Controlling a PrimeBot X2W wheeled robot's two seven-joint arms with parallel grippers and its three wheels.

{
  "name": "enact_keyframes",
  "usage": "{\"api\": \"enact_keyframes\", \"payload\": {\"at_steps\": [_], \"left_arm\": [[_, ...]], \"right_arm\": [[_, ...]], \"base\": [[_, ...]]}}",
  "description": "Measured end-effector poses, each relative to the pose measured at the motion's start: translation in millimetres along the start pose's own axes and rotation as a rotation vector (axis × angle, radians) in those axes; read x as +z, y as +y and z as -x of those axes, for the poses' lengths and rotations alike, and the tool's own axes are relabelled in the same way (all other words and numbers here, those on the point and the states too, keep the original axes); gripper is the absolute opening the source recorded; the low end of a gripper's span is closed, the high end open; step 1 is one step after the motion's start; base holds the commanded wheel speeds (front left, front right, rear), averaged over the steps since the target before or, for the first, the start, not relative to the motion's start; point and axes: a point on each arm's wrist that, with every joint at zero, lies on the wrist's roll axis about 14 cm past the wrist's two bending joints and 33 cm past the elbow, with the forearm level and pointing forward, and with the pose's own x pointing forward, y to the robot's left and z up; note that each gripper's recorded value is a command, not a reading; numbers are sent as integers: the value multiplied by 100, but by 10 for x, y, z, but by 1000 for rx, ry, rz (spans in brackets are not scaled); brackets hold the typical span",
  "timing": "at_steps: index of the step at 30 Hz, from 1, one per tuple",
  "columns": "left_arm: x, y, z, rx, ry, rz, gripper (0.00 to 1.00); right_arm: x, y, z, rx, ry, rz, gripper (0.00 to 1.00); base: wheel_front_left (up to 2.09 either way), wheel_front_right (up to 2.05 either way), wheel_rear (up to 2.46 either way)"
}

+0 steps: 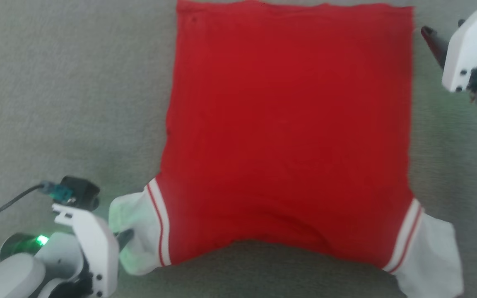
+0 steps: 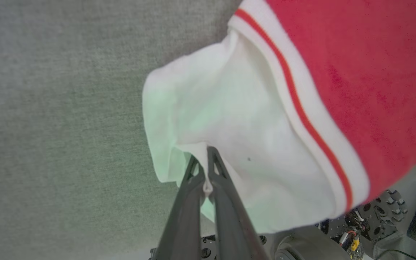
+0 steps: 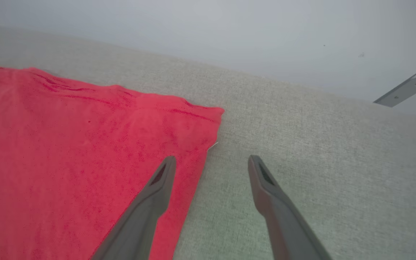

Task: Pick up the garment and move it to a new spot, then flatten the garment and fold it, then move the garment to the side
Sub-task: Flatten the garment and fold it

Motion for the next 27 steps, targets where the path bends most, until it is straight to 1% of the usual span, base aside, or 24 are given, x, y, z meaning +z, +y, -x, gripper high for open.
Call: {"api": "enact_keyframes", "payload": {"at_steps": [2,3,5,7,8,10,11,13,14,15,17,19,21,27], "left_arm": [[17,3,-39,-3,0,1,0],[13,21,-69,0,3,-2,0],[-1,33,-94,1,9,6,0],[-14,42,-112,1,15,11,0],[-14,42,-112,1,15,11,0],[-29,61,-133,5,20,24,0],[-29,61,-133,5,20,24,0],[-44,74,-145,8,23,32,0],[-45,76,-151,8,24,35,0],[-49,81,-155,9,25,37,0],[-45,82,-167,9,25,38,0],[-37,75,-174,6,23,39,0],[-24,70,-175,5,20,37,0],[17,87,-148,17,8,24,0]], "right_arm": [[-76,-14,-182,-8,55,-11,100],[-187,-2,-342,-8,122,-31,100],[-326,58,-475,4,200,-46,100],[-469,72,-576,2,274,-61,100],[-469,72,-576,2,274,-61,100],[-551,91,-678,3,344,-81,100],[-551,91,-678,3,344,-81,100],[-626,123,-715,2,399,-64,100],[-653,126,-723,1,422,-65,35],[-662,135,-730,-1,436,-49,0],[-674,127,-726,-11,451,-16,0],[-677,122,-704,-12,454,-18,0],[-664,110,-667,-20,452,13,0],[-661,82,-444,-17,469,47,0]], "base": [[0,0,0],[0,0,0],[0,0,0],[0,0,0],[0,0,0],[0,0,0],[0,0,0],[0,0,0],[0,0,0],[0,0,0],[0,0,0],[0,0,0],[0,0,0],[0,0,0]]}}
